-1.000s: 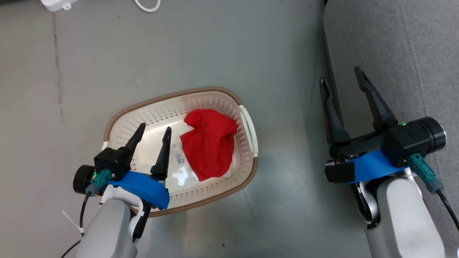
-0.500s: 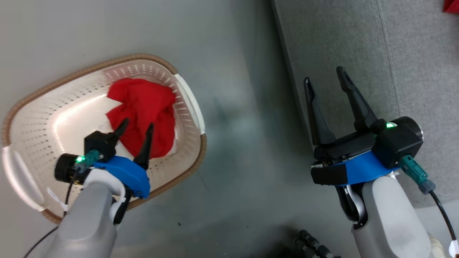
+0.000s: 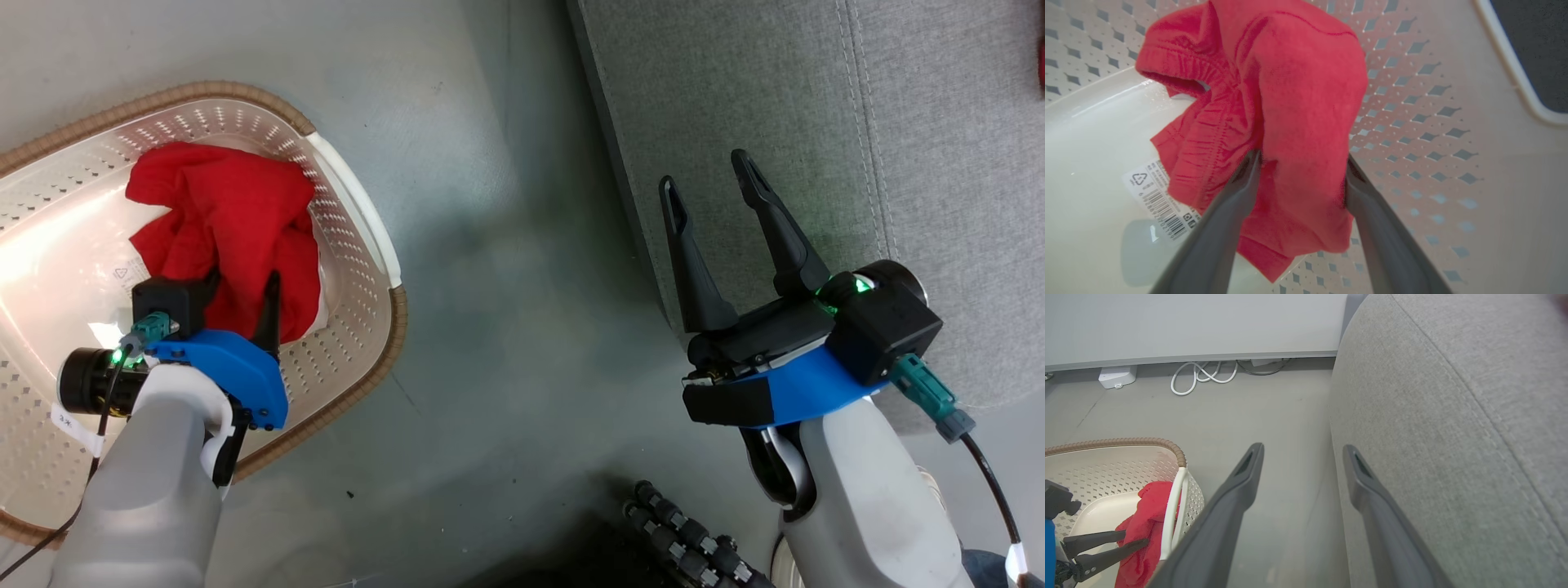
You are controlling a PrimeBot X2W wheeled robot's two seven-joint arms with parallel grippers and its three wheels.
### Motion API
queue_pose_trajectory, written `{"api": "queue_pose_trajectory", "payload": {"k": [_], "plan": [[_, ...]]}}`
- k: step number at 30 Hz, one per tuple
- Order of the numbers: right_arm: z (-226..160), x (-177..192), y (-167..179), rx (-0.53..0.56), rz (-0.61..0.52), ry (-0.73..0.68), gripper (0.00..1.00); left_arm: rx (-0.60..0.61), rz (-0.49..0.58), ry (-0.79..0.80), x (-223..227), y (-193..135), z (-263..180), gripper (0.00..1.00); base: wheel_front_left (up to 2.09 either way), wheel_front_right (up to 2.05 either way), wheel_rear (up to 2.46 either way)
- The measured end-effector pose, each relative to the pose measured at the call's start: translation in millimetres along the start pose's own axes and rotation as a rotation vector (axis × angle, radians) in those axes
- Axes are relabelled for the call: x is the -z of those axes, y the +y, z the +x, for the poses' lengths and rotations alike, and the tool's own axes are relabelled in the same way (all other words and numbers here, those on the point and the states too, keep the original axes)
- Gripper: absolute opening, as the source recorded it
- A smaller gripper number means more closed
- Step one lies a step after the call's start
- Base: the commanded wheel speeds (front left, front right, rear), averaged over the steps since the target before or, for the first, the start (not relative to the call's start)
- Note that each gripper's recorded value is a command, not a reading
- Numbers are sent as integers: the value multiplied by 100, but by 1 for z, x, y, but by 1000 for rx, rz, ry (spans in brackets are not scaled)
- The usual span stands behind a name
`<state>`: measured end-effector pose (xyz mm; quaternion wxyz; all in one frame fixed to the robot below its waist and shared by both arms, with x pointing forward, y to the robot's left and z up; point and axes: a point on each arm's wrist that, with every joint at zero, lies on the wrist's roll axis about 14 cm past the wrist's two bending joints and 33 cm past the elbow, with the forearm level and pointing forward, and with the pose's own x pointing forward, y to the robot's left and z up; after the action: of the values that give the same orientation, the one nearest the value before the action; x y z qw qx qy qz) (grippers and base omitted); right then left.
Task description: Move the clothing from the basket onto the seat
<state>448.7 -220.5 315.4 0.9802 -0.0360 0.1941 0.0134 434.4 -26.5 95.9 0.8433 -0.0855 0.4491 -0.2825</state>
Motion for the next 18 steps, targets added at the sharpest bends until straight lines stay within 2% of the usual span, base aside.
{"api": "queue_pose_trajectory", "payload": {"k": [6, 7, 8, 9, 18], "plan": [[0, 3, 3, -6, 9, 4, 100, -16, -34, 77, 13, 1, 3, 100, 0, 0, 0], [0, 4, 3, -6, 10, 6, 100, -19, -40, 90, 15, 2, 3, 55, 0, 0, 0], [0, 5, 3, -6, 10, 7, 100, -21, -40, 97, 16, 3, 3, 24, 0, 0, 0], [0, 5, 3, -6, 10, 7, 100, -22, -40, 99, 16, 3, 4, 0, 0, 0, 0], [-2, 2, 2, -2, 8, 1, 100, -4, -30, 100, 11, -1, 5, 0, 0, 0, 0]]}}
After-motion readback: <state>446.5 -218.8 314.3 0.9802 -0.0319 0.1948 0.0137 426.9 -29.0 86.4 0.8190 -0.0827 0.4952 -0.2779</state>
